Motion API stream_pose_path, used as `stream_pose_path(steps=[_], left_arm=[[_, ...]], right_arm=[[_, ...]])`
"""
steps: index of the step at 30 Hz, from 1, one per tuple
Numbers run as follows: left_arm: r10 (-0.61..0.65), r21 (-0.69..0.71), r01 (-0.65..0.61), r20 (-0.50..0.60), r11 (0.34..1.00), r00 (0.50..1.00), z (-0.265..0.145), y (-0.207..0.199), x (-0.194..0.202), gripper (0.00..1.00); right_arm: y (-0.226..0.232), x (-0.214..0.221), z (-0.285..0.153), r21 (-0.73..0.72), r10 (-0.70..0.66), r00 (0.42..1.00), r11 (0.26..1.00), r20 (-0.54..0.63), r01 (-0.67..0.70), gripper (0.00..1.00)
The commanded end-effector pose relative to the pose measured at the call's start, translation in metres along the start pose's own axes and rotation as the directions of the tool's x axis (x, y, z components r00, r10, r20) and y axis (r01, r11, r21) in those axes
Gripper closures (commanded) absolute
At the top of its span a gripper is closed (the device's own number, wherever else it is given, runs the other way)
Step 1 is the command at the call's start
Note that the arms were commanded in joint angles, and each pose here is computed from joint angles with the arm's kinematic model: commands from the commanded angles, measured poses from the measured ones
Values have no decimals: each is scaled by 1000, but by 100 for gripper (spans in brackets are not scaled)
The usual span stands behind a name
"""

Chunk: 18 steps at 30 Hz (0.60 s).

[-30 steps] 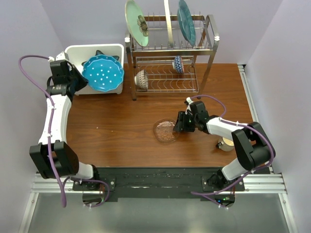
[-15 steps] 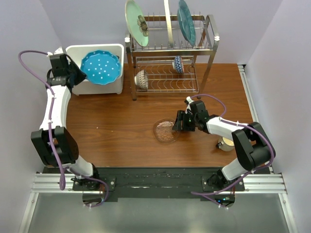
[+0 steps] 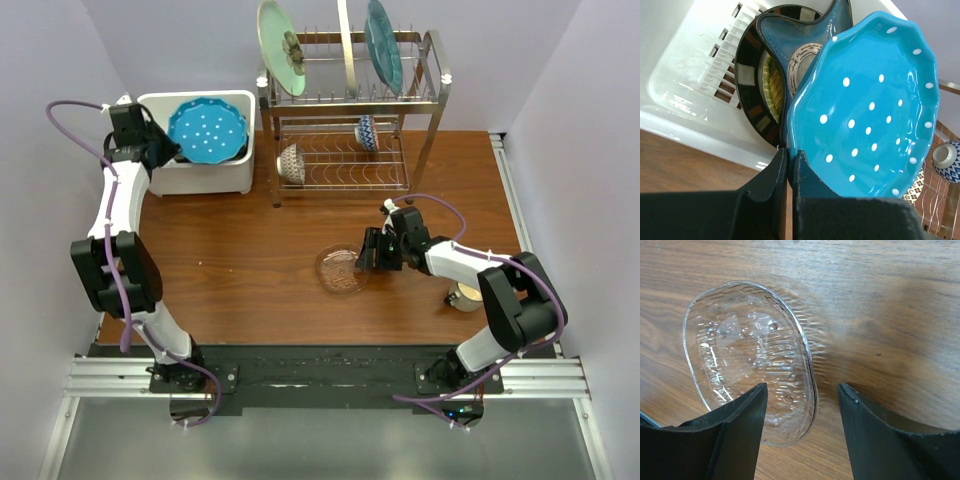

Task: Place the plates into the plastic bin on the countertop
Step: Place the plate in the plastic bin.

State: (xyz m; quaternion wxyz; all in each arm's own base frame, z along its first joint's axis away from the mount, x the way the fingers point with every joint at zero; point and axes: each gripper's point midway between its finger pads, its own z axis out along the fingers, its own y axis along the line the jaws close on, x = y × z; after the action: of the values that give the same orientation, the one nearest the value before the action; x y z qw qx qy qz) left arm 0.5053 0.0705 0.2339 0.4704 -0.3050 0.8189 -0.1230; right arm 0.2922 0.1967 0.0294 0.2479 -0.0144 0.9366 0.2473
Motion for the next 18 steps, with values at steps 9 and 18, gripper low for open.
stream_pose_path(steps=[9,18], left_arm=[[-68,179,28,222,983,973,2,-57,-90,100],[-70,151,43,174,988,982,32,-49,-81,100]], right_arm=[[-16,9,-6,71,-5,1000,997,-21,6,37],[-15,8,-7,69,-5,1000,998,-20,6,37]])
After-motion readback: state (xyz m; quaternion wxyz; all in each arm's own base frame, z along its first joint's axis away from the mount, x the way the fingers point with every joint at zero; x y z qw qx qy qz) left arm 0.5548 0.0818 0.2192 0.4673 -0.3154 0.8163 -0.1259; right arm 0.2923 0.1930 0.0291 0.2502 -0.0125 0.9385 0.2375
